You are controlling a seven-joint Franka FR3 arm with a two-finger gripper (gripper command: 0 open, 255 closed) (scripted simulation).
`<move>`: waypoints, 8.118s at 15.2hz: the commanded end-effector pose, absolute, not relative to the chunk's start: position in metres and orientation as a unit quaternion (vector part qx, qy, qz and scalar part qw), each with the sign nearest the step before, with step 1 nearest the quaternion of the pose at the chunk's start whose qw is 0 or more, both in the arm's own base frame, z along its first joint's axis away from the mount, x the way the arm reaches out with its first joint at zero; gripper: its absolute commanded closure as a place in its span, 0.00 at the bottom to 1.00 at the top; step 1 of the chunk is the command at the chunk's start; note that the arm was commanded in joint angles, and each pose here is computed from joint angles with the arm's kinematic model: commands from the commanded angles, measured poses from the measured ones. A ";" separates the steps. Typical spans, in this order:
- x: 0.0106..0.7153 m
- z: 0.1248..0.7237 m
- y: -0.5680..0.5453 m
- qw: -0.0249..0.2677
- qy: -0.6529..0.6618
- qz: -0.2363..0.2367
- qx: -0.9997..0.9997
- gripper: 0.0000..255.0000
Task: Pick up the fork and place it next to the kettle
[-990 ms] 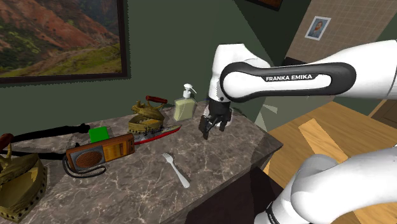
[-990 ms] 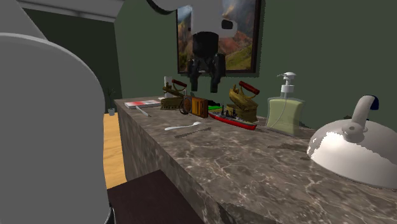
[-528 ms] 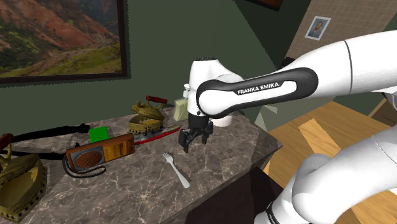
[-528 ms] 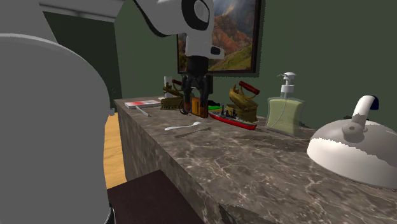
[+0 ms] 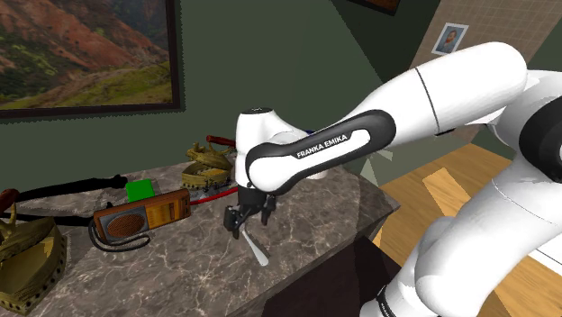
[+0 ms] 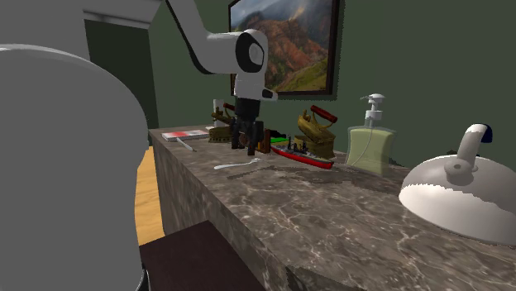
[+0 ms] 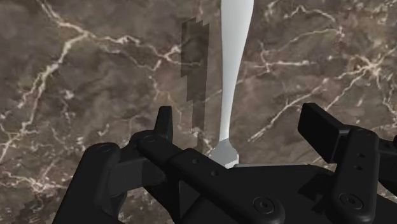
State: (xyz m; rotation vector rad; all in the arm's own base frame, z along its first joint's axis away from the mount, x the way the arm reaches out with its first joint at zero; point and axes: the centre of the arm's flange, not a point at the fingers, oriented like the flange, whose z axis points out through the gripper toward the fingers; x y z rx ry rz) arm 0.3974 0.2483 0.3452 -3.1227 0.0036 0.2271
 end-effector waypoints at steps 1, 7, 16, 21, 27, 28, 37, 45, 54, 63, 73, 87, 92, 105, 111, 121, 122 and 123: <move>0.397 0.333 0.250 0.006 0.002 0.073 -0.997 0.00; 0.394 0.310 0.250 0.006 0.002 0.073 -0.997 0.00; 0.394 0.310 0.250 0.006 0.002 0.073 -0.997 1.00; 0.394 0.310 0.250 0.006 0.002 0.073 -0.997 1.00; 0.394 0.331 0.250 0.006 0.002 0.073 -0.997 1.00; 0.394 0.336 0.250 0.006 0.002 0.073 -0.997 1.00; 0.394 0.383 0.250 0.006 0.002 0.073 -0.997 1.00; 0.394 0.426 0.250 0.006 0.002 0.073 -0.997 1.00; 0.394 0.473 0.250 0.006 0.002 0.073 -0.997 1.00; 0.394 0.521 0.250 0.006 0.002 0.073 -0.997 1.00; 0.394 0.561 0.223 0.006 0.002 0.073 -0.997 1.00; 0.395 0.561 0.039 0.006 0.002 0.073 -0.997 1.00; 0.396 0.562 -0.027 0.006 0.002 0.073 -0.997 1.00; 0.397 0.562 -0.199 0.006 0.002 0.073 -0.997 1.00; 0.398 0.562 -0.278 0.006 0.002 0.073 -0.997 1.00; 0.398 0.536 -0.349 0.006 0.002 0.073 -0.997 1.00; 0.398 0.531 -0.349 0.006 0.002 0.073 -0.997 1.00; 0.398 0.525 -0.349 0.006 0.002 0.073 -0.997 1.00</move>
